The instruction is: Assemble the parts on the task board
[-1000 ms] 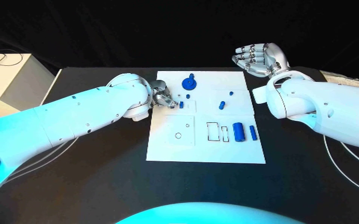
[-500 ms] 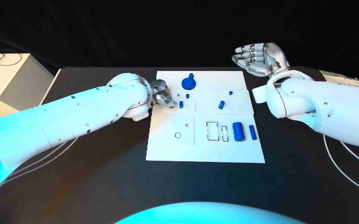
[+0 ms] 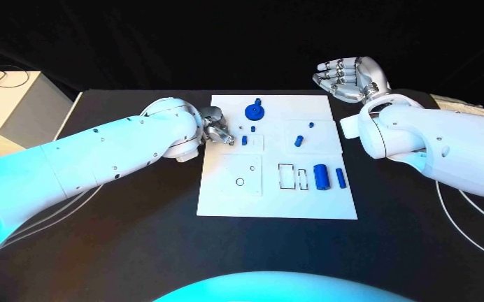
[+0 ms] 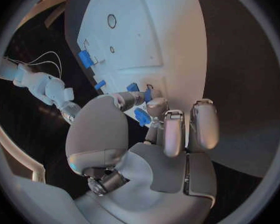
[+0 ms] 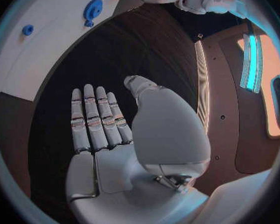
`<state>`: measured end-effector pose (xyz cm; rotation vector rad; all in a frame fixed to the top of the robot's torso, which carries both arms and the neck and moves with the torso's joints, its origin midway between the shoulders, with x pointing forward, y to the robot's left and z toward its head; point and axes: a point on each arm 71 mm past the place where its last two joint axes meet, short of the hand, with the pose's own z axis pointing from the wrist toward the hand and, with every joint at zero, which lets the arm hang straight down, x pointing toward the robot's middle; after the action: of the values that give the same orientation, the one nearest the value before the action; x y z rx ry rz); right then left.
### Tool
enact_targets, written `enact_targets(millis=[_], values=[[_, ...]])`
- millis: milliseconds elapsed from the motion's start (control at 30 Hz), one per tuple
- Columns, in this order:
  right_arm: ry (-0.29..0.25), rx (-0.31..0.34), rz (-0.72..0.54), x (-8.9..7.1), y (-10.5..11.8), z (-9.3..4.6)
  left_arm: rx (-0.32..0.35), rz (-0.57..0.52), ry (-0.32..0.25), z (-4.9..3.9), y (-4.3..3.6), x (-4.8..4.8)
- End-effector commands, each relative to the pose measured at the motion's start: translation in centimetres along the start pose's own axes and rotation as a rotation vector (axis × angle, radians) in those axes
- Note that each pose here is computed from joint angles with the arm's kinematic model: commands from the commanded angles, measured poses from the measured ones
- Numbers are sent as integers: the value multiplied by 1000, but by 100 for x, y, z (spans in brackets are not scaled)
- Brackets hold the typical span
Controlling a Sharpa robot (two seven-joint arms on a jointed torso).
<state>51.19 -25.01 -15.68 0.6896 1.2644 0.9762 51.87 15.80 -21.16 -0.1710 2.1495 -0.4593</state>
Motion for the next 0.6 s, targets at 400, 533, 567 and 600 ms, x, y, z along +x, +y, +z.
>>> enact_targets(millis=[400, 533, 567, 600], values=[[16, -18, 1, 19, 17, -1, -20, 2, 74, 13, 39, 68], [16, -18, 1, 20, 18, -1, -21, 0, 77, 18, 36, 74], [16, -18, 1, 20, 18, -1, -21, -1, 78, 19, 35, 75], [16, -18, 1, 21, 18, -1, -21, -2, 79, 19, 34, 77]])
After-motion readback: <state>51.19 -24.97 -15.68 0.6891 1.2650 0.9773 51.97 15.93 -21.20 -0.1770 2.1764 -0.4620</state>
